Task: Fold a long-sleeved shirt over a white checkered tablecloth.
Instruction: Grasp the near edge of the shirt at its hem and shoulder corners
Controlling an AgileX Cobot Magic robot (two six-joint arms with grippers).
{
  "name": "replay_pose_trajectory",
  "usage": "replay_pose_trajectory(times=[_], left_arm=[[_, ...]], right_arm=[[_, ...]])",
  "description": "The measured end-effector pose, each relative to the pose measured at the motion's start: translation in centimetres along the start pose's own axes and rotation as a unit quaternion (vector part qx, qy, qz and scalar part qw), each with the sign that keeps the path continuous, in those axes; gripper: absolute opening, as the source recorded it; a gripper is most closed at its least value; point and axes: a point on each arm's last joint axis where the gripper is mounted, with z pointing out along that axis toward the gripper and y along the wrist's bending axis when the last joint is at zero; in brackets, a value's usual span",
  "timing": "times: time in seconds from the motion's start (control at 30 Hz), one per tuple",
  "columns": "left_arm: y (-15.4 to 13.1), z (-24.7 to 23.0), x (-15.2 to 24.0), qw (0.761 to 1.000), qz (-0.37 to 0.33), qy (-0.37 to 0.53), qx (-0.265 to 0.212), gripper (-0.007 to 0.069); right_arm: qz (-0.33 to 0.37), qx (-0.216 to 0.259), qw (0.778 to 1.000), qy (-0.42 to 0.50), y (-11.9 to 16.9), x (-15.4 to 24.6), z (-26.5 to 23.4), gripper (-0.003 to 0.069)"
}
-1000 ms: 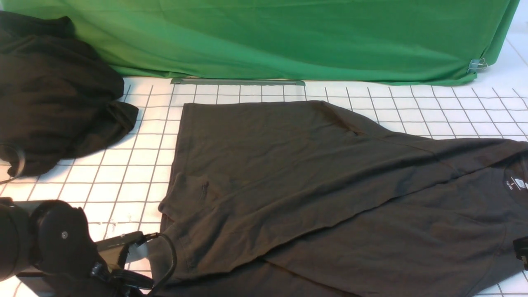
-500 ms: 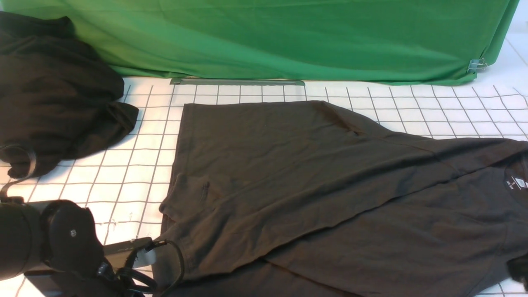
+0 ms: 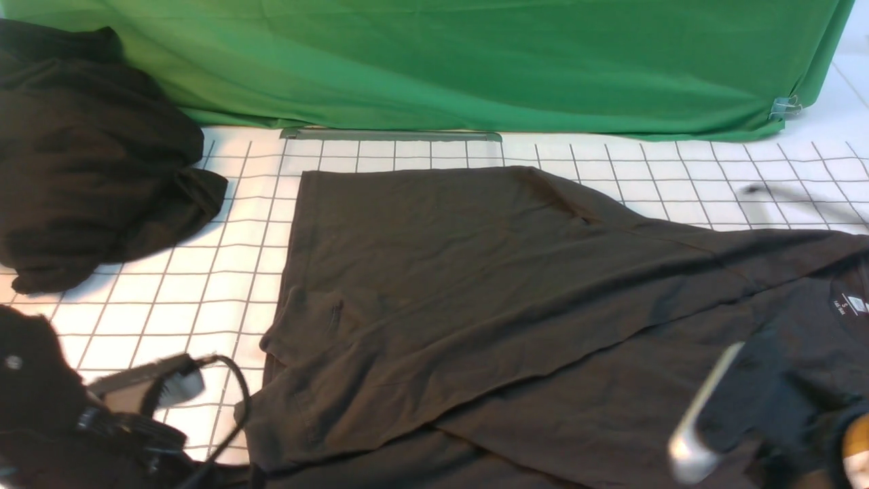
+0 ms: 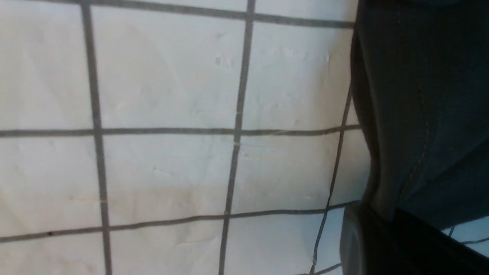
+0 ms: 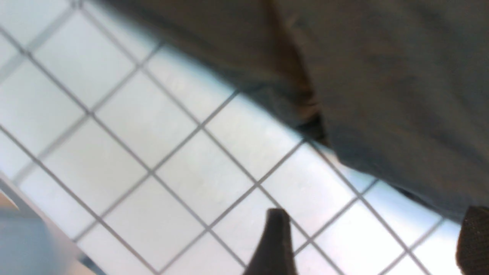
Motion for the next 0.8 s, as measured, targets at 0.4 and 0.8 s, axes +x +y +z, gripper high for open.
replay_pose_trajectory(times=[0.4,0.8], left_arm=[[0.4,-0.4,0.0,1.0,0.006,-0.001,0.002,0.0018],[0.4,-0.4,0.0,0.999,0.035,-0.002,0.003,0.0018]], right_arm=[[-0.093,0.038,0.989,0.106,1.1,-2.3,7.0,0.0572],[-0.098,0.051,0.986,0.127,0.9,-3.5,8.8,0.029]])
